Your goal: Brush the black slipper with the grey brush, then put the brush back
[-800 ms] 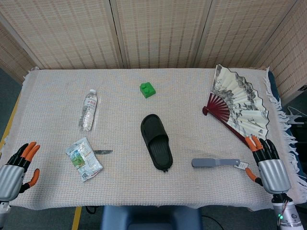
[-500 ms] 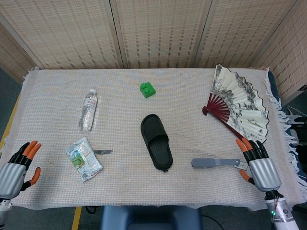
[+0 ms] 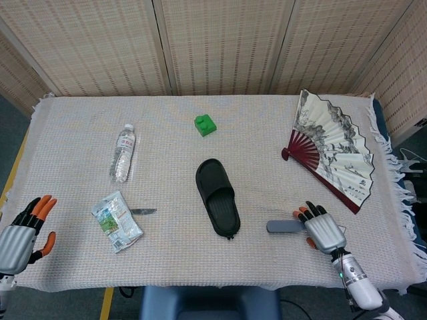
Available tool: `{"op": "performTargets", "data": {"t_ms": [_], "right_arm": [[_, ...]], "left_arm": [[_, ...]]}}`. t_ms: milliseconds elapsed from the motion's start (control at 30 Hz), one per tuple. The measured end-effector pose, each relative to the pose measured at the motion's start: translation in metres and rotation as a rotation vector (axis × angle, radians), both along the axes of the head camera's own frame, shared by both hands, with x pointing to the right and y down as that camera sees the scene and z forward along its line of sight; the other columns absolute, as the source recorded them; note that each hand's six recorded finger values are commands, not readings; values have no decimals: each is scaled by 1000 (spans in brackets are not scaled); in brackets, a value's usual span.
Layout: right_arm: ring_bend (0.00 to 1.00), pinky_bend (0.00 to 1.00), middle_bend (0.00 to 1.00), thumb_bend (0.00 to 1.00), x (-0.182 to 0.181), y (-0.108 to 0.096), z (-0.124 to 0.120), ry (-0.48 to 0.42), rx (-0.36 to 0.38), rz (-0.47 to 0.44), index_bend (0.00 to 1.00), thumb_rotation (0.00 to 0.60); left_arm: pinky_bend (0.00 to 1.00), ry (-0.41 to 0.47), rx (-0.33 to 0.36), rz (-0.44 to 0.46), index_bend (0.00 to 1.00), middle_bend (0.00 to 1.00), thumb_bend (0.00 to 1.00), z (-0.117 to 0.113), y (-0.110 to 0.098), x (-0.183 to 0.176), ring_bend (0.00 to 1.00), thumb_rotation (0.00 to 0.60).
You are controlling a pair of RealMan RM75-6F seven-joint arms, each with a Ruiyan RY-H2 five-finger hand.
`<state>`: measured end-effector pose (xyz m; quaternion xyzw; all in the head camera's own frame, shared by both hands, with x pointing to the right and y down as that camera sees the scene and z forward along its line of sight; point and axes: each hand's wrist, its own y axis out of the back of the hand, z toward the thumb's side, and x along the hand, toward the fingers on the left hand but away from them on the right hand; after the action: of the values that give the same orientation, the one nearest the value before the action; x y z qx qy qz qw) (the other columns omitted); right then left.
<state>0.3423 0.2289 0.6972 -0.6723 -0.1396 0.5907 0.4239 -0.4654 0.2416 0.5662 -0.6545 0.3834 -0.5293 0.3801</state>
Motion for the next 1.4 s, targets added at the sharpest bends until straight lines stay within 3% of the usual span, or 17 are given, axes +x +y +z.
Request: {"op": "performTargets", "data": {"t_ms": [200,1067,1233,1400], "right_arm": [[256,437,365,177,-2,-2,2,-1,27,11,443,600],[286,497,369,178,-22,-9,2,-68,34,18,442,600],[435,655,473,217,-25,-8,4,-61,42,13,583,600],[589,851,594,278,-27,-8,10,-49,44,20,741,600]], "left_arm": [[225,0,10,-4,0,0,536,-4,1,-2,15,600],[225,3,20,-10,0,0,558,-8,1,-5,15,600],[226,5,24,-9,0,0,571,-9,2,-5,15,600],[225,7,24,-10,0,0,658,-10,2,-6,15,600]]}}
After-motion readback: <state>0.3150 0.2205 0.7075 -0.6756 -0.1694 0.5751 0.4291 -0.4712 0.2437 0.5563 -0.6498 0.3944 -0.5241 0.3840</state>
